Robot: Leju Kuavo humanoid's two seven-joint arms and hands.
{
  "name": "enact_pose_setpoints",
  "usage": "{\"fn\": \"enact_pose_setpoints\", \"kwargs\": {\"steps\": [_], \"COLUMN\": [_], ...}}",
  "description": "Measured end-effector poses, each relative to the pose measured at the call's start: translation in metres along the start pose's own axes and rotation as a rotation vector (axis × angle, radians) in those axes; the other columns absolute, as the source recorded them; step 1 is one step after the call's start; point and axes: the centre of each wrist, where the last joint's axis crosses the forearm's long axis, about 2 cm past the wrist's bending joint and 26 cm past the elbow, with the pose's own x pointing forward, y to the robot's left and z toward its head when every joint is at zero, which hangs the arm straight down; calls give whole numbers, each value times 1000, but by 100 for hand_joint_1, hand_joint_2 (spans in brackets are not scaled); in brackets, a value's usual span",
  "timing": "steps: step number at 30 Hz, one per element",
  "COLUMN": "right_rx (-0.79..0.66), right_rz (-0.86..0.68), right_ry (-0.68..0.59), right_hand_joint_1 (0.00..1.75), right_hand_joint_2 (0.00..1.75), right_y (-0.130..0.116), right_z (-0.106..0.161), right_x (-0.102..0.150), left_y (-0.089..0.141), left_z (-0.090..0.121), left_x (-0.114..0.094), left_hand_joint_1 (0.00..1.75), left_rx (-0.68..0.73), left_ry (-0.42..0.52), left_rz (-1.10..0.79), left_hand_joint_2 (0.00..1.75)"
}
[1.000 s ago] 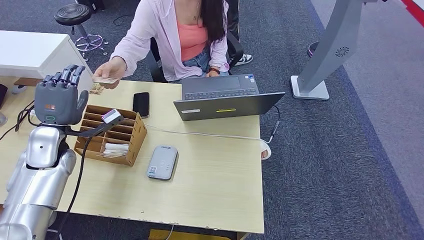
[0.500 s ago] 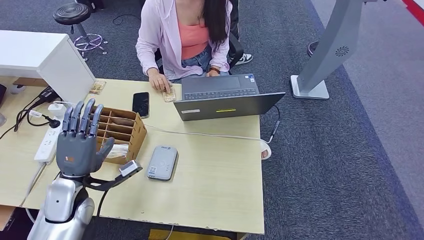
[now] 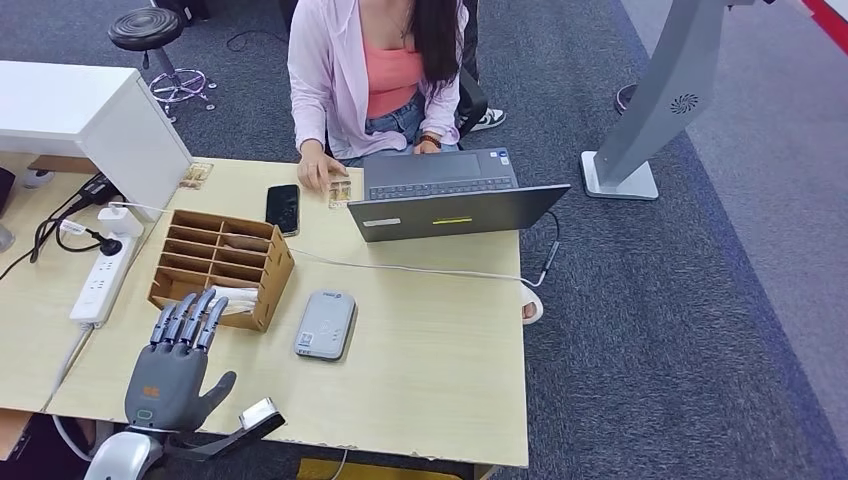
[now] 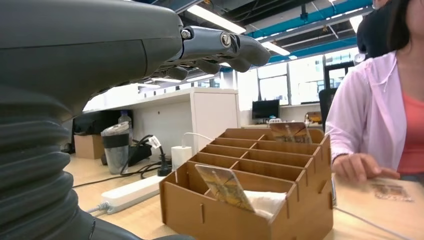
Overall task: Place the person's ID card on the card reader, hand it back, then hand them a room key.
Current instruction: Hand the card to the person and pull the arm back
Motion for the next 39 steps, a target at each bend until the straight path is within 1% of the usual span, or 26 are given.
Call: {"fn": "enact_pose_setpoints", "kwargs": {"steps": [5, 8, 12, 20, 24, 31, 39], "right_rx": [3, 6, 9, 16, 20, 21, 22], "right_rz": [3, 10, 21, 41, 47, 53, 56], "right_ry": [-3, -6, -8, -6, 0, -1, -4], "right_hand_joint_1": [0, 0, 0, 0, 0, 0, 0], "right_hand_joint_2": [175, 175, 175, 175, 175, 175, 175], "right_y": [0, 0, 0, 0, -1, -1, -1], "right_z": [0, 0, 0, 0, 0, 0, 0], "right_x": [0, 0, 0, 1, 1, 1, 1], "left_y": [0, -1, 1, 9, 12, 10, 4], "left_z": [0, -4, -17, -52, -63, -69, -69], "left_x": [-6, -12, -24, -42, -50, -57, -60], "left_hand_joint_1": [0, 0, 0, 0, 0, 0, 0], "left_rx": [-26, -57, -83, -82, -91, -117, -146], "left_ry": [7, 28, 62, 104, 124, 140, 161], "left_rz": [-11, -11, -15, -18, -28, -33, -36], "left_hand_joint_2": [175, 175, 175, 175, 175, 175, 175]}}
